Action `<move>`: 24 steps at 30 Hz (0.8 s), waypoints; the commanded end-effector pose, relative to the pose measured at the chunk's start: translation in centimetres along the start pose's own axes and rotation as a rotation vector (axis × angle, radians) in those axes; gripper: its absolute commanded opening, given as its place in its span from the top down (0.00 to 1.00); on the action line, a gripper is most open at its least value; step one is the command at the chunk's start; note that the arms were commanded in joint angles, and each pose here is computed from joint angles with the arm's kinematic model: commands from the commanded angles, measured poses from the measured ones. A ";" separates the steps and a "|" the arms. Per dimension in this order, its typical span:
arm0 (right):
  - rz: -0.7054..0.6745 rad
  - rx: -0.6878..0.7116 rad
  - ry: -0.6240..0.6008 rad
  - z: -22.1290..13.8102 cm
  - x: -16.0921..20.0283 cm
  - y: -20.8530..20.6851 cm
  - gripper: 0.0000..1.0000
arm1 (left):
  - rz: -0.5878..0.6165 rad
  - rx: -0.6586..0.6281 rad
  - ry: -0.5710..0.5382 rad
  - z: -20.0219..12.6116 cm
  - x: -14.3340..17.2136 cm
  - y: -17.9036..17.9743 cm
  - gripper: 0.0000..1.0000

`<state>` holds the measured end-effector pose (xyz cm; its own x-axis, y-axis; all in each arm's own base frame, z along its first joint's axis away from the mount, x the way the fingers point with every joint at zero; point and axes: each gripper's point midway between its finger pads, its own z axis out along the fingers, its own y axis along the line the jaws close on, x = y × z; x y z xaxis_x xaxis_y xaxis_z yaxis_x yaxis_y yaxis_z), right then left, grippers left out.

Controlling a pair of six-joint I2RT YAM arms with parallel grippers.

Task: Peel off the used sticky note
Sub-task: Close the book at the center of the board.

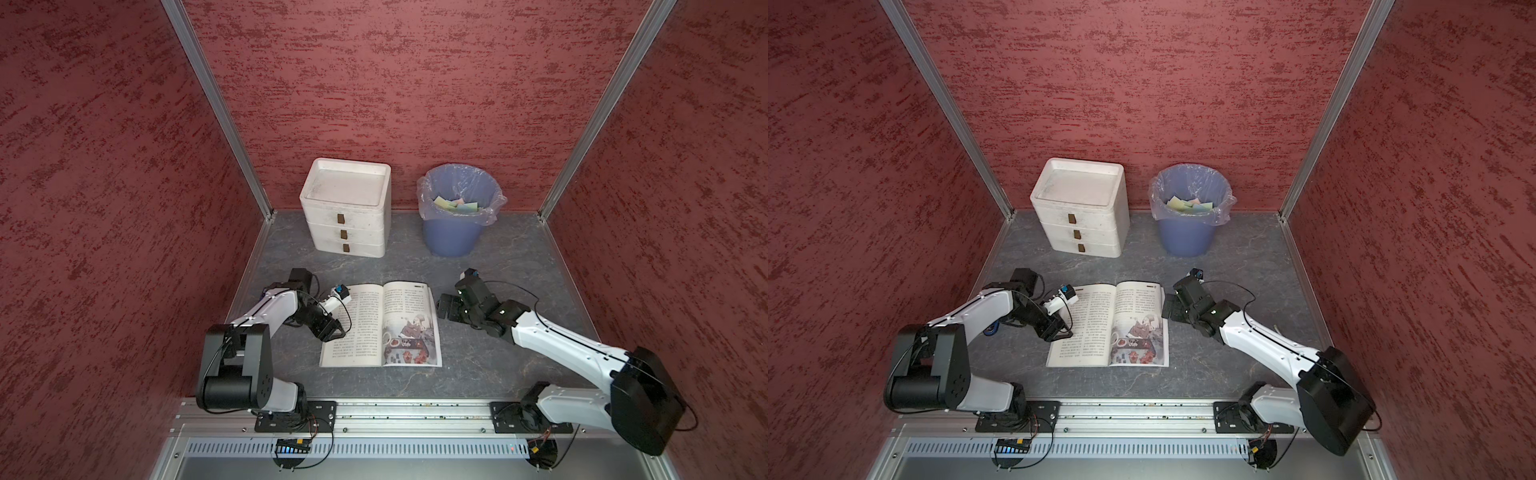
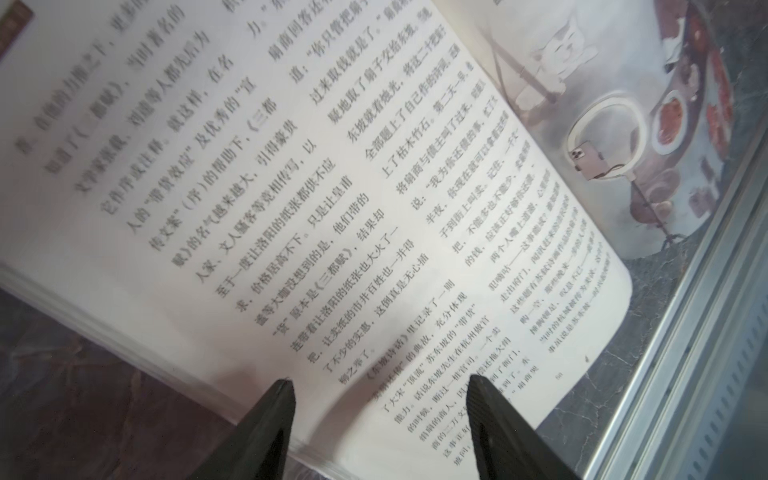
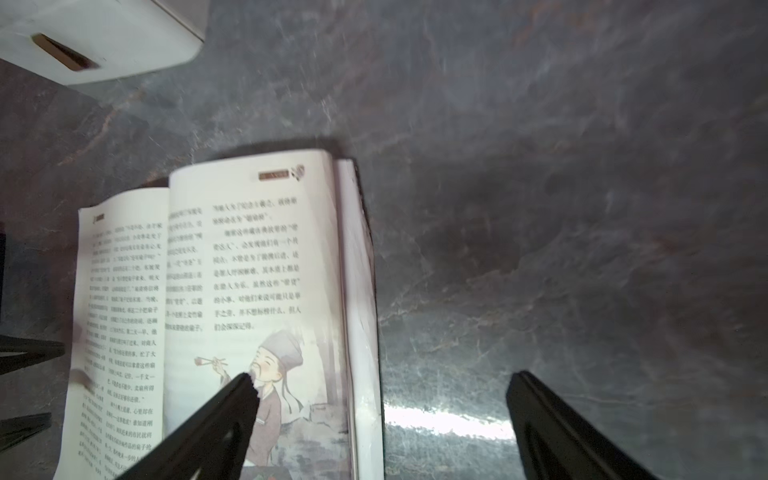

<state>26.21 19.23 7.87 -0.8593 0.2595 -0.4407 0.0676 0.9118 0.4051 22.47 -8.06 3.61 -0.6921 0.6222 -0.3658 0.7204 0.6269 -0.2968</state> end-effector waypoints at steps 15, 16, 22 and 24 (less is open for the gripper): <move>0.300 -0.372 0.205 6.2 4.7 5.0 0.02 | 0.016 -0.137 0.124 2.2 2.8 2.2 0.47; 0.310 -0.391 0.210 6.3 4.7 5.4 0.02 | 0.018 -0.135 0.126 2.2 2.8 2.2 0.48; 0.339 -0.599 0.228 5.2 4.0 8.9 0.02 | 0.018 -0.122 0.130 2.4 2.8 2.0 0.50; 0.337 -0.669 0.222 4.2 3.6 10.2 0.05 | 0.018 -0.119 0.128 2.4 2.7 1.9 0.50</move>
<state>27.19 29.40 5.78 -0.9108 0.3949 -0.1202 0.0945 0.4831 0.8704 22.93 -7.26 2.15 -0.6712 0.6639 -0.3297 0.7366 0.6471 -0.1966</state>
